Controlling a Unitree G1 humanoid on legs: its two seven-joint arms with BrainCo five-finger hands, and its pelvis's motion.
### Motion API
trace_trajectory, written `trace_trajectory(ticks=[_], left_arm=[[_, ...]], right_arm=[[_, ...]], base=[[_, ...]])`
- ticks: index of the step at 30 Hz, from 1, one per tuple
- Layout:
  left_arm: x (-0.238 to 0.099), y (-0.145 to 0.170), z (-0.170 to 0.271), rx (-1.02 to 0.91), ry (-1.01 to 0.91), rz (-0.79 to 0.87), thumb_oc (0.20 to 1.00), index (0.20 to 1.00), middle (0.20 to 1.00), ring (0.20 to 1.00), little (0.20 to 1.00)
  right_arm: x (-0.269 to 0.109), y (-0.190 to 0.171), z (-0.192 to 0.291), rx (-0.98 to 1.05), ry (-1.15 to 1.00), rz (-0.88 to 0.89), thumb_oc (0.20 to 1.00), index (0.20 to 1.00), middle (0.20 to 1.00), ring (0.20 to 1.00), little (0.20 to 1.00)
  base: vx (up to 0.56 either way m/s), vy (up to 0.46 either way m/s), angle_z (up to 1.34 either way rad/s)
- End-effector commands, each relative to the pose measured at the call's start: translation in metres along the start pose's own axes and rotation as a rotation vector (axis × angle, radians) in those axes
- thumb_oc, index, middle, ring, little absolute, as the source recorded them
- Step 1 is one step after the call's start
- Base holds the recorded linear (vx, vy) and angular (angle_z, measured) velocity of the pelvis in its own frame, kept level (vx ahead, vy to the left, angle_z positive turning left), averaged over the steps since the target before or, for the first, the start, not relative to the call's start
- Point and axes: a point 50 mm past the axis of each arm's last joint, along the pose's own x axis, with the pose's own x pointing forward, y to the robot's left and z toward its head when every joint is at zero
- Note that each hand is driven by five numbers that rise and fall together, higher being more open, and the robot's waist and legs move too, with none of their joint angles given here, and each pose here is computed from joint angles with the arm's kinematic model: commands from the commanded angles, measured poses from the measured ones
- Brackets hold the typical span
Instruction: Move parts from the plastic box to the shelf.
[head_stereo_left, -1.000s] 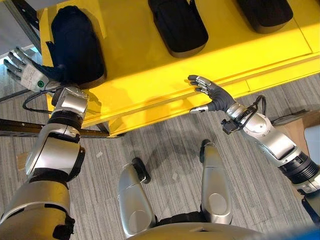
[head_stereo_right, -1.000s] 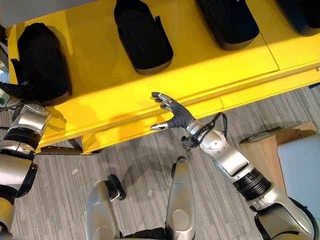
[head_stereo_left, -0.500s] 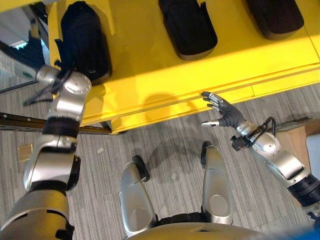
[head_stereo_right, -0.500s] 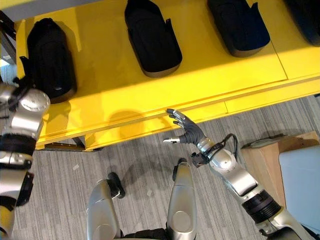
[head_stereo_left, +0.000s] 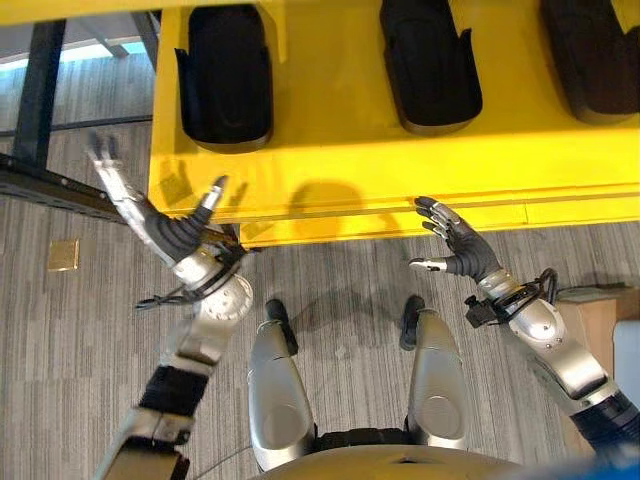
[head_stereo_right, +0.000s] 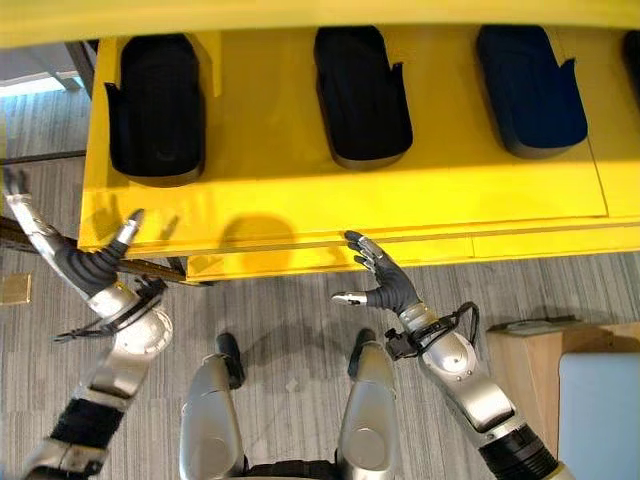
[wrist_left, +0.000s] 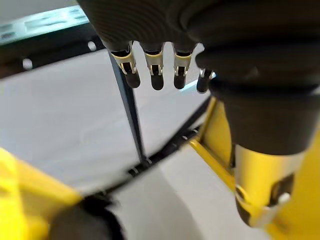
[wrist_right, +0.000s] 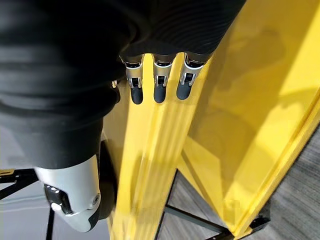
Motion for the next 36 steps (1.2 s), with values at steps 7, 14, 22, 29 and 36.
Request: trace_trajectory(ticks=[7,14,22,29,36], left_arm=[[0.005,0.003,0.017,-0.003,-0.239,-0.289,1.0,1.0,1.0,1.0,1.0],[-0.002,-0.001,-0.002,0.076,-0.133,-0.383,1.0,1.0,1.0,1.0,1.0],[-0.014,-0.004,-0.013,0.124,-0.043,-0.504,1.0,1.0,1.0,1.0,1.0],[-0.038,0.011,-0.035,0.132,0.182,-0.628,1.0,1.0,1.0,1.0,1.0],[-0.049,0.016,-0.04,0.149,0.218,-0.712,1.0,1.0,1.0,1.0,1.0]], right_arm=[[0.002,-0.007,0.023,-0.004,-0.165,-0.06,1.0,1.0,1.0,1.0,1.0],[0.005,-0.011,0.016,-0.017,-0.152,-0.069,1.0,1.0,1.0,1.0,1.0],[0.006,-0.012,0.014,-0.017,-0.145,-0.083,1.0,1.0,1.0,1.0,1.0],[0.004,-0.022,0.013,0.018,-0.134,-0.129,1.0,1.0,1.0,1.0,1.0],[0.001,-0.026,0.013,0.012,-0.129,-0.14,1.0,1.0,1.0,1.0,1.0]], base=[[-0.03,-0.028,0.06],[0.01,-0.004,0.01],[-0.01,-0.003,0.0],[0.0,0.001,-0.01],[0.03,0.003,0.0]])
